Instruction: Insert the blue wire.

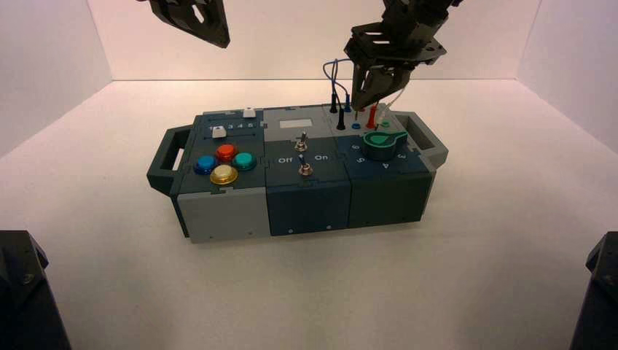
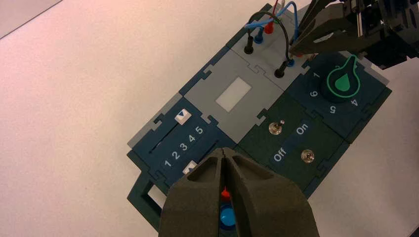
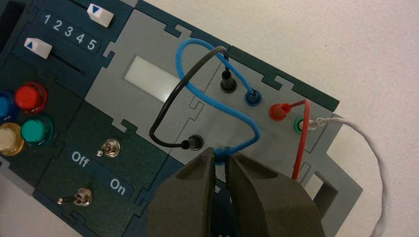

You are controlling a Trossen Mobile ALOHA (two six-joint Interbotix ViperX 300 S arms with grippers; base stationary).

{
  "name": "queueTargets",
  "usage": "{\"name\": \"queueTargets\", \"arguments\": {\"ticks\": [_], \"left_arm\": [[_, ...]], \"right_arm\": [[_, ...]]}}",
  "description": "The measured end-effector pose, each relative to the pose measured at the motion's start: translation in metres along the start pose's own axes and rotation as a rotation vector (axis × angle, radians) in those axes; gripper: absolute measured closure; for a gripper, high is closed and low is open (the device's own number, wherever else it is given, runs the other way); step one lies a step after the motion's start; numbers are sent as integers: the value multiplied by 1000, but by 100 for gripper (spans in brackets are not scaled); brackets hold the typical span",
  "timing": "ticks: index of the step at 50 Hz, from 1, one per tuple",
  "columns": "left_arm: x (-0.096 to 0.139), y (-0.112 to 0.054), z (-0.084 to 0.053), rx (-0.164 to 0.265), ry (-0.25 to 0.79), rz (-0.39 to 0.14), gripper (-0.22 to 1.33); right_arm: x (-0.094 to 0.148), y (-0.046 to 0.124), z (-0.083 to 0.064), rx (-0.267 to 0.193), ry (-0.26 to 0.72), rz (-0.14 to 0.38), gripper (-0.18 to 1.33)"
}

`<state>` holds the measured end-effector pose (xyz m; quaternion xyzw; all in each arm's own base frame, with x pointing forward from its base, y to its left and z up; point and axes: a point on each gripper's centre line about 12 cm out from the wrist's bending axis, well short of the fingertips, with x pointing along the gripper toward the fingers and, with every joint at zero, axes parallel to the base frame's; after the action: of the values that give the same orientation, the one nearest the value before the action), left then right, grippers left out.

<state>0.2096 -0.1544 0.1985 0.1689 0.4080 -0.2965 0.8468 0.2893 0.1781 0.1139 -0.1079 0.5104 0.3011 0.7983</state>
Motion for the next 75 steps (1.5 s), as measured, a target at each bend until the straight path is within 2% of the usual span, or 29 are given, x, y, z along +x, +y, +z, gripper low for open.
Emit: {"name": "queueTargets", "arguments": {"ticks": [52,75], "left_arm": [[0,0,0,1,0,1,127],[0,0,0,3,0,1,127]], "right_arm": [[14,-1,-8,9,51,7,106],[18,0,-6,5,66,16,106]]}}
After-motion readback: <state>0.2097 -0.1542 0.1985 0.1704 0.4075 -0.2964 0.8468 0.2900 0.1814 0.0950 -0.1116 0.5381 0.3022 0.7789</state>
